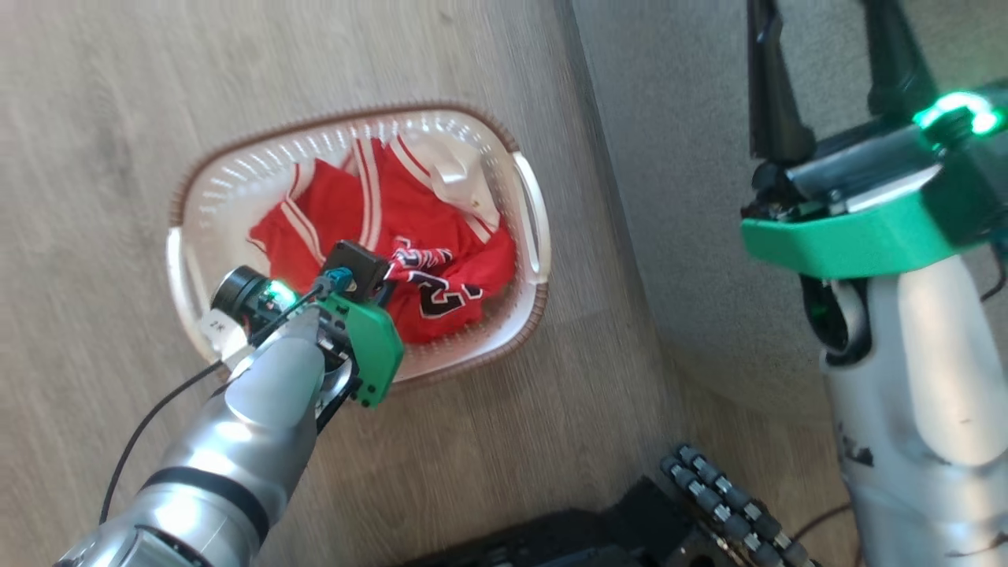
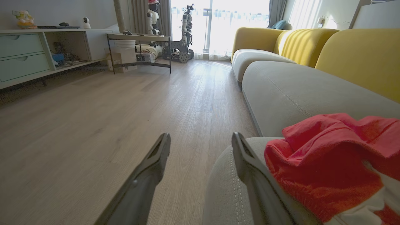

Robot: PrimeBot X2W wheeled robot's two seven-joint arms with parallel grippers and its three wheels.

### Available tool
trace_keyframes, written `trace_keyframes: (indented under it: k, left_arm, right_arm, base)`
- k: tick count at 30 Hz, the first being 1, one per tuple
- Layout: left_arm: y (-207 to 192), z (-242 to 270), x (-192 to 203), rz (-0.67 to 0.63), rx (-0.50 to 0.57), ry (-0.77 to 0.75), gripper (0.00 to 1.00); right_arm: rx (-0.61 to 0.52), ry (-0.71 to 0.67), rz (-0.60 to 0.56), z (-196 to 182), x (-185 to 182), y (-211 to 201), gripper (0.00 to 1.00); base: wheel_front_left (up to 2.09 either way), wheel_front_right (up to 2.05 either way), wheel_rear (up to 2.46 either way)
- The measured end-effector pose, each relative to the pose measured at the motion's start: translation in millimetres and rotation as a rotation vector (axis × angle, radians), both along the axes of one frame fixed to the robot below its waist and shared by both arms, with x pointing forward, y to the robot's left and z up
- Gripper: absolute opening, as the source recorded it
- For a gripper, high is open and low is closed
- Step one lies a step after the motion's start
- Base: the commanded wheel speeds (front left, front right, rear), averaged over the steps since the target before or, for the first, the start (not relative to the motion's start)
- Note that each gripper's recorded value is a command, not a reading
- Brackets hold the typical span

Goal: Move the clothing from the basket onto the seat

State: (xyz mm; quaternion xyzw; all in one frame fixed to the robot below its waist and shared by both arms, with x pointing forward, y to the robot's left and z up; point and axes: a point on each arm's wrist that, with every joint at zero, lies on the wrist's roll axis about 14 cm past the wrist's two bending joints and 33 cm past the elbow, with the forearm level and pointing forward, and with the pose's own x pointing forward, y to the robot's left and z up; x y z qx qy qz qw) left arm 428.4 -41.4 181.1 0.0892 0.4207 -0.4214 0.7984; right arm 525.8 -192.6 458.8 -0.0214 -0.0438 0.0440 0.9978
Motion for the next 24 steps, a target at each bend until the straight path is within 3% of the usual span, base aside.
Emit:
trace_keyframes:
  k: [10,24]
  left_arm:
    - [9.6,95.0,42.5,0.195,-0.151,-0.201,0.0]
    - [30.5,245.7,44.4,0.343,-0.315,-0.511,0.0]
  right_arm:
    - [0.039,0.046,-0.009,8.4,-34.6,5.4,1.0]
    - [0.087,0.115,-0.014,11.7,-109.3,14.5,1.0]
  base:
    - [0.0,0.0,0.0]
    - [0.0,0.0,0.0]
